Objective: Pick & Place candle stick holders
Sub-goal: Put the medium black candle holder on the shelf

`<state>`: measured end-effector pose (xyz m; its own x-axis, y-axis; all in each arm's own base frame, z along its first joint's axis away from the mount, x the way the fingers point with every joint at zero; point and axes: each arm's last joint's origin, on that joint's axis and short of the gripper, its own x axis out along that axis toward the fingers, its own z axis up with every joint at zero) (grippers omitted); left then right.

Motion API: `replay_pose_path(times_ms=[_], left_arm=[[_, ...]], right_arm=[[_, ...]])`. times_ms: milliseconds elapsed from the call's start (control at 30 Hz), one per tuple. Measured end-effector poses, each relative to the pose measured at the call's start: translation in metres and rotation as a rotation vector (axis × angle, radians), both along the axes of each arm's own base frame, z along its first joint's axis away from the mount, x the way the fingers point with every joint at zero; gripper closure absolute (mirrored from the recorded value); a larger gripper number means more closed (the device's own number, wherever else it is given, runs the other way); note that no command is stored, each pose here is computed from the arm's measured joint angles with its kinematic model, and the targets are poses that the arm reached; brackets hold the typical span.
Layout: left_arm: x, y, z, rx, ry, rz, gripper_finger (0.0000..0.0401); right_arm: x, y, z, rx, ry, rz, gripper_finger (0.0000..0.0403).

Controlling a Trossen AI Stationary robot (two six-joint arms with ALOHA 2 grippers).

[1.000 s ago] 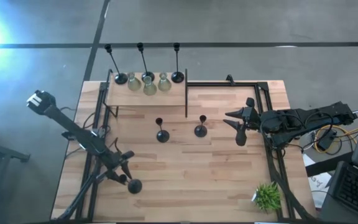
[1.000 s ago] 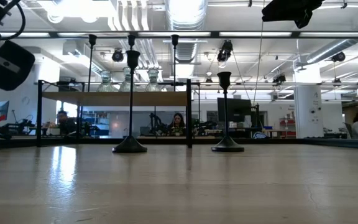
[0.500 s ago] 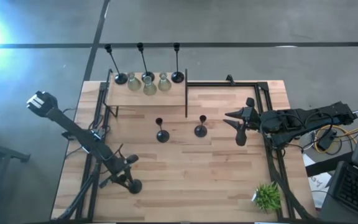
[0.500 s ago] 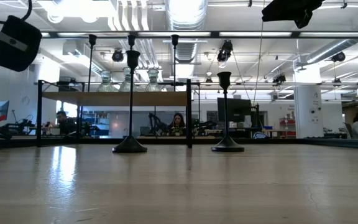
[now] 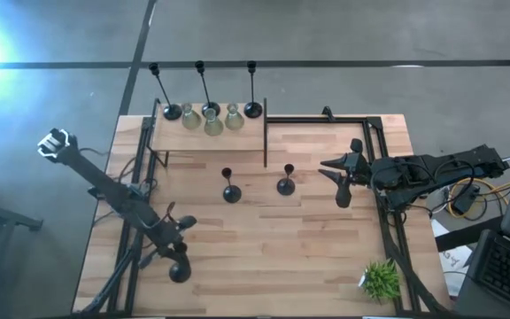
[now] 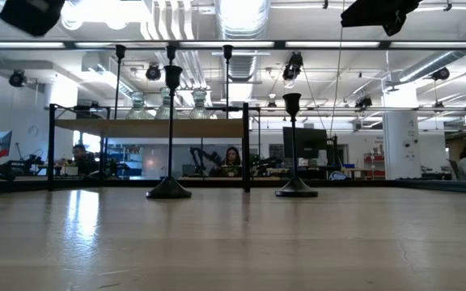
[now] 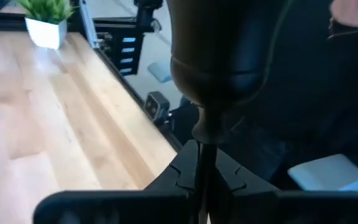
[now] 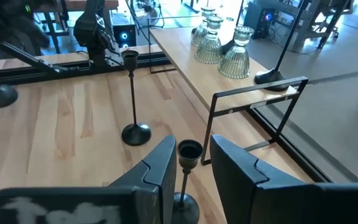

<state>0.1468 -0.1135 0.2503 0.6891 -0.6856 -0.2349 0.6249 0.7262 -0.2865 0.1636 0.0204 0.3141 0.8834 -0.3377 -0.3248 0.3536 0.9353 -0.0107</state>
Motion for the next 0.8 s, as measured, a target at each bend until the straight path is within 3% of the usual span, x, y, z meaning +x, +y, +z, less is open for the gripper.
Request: replay_pose_path(times_ms=[133,200,400,633,800], left_arm=[[-0.002,0.000,0.042,0.127,-0.009,0.021,0.0392],[-0.004,0.004,0.063,0.200,-0.041,0.103,0.0392],[-0.013,0.023,0.107,0.377,-0.149,0.540,0.0392],[-0.022,0.047,0.111,0.604,-0.194,1.167,0.0392],[-0.029,0.058,0.115,0.610,-0.207,1.422,0.0392]], right_arm=[[0.000,0.000,0.000,0.001,-0.001,-0.004,0.0314],[0.000,0.000,0.000,0.001,-0.001,-0.005,0.0313],[0.001,0.000,0.000,0.001,0.002,-0.005,0.0304],[0.006,0.001,-0.005,-0.006,0.028,-0.008,0.0307],[0.013,0.003,-0.009,-0.031,0.055,0.000,0.0315]])
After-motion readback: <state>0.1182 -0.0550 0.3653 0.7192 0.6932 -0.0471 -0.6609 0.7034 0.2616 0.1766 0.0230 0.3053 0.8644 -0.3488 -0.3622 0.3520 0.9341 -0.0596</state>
